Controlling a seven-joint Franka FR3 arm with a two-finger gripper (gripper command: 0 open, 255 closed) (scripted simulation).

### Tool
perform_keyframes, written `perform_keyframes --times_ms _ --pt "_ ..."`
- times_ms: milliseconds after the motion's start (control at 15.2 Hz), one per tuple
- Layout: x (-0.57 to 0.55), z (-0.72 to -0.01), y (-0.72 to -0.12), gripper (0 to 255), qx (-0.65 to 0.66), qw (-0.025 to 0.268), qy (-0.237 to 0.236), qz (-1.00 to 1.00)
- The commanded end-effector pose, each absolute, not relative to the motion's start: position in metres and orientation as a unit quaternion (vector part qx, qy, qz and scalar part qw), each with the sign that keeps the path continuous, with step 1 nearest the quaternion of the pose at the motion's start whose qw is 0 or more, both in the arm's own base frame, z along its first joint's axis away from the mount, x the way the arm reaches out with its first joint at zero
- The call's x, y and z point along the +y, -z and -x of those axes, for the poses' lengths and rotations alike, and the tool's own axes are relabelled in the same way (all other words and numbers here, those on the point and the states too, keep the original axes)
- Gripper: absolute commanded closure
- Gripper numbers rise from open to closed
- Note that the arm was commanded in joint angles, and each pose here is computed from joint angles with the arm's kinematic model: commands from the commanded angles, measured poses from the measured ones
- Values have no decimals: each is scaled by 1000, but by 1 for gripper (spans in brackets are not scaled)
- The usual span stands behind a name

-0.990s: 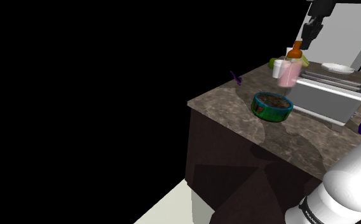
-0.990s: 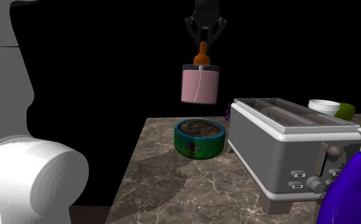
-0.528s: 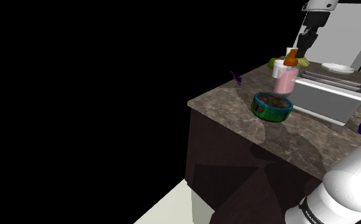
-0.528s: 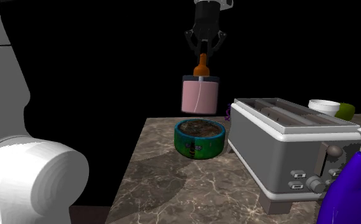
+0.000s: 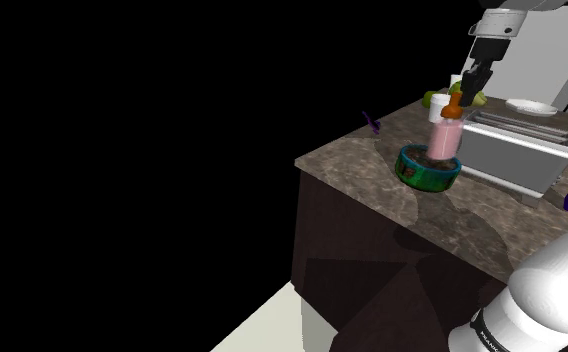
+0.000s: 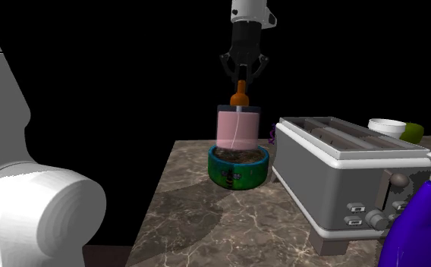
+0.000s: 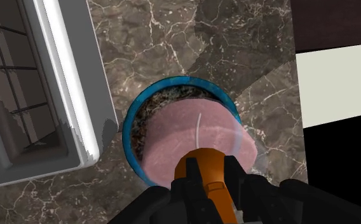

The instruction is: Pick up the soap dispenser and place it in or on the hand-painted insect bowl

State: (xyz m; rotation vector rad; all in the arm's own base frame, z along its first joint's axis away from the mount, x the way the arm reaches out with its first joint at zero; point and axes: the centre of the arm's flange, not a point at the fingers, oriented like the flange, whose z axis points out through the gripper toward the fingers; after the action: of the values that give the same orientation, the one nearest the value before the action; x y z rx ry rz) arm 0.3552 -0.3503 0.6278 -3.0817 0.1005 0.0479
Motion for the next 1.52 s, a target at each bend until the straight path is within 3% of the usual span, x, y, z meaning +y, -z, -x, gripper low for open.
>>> perform_keyframes --times_ms 0,462,528,1452 --pt "-351 -356 -621 255 32 29 -15 999" --pt "-351 -356 -621 255 32 29 -15 999" --pt "-351 -356 -621 0 32 29 -15 999" --pt "-354 -357 -671 0 32 29 -15 999"
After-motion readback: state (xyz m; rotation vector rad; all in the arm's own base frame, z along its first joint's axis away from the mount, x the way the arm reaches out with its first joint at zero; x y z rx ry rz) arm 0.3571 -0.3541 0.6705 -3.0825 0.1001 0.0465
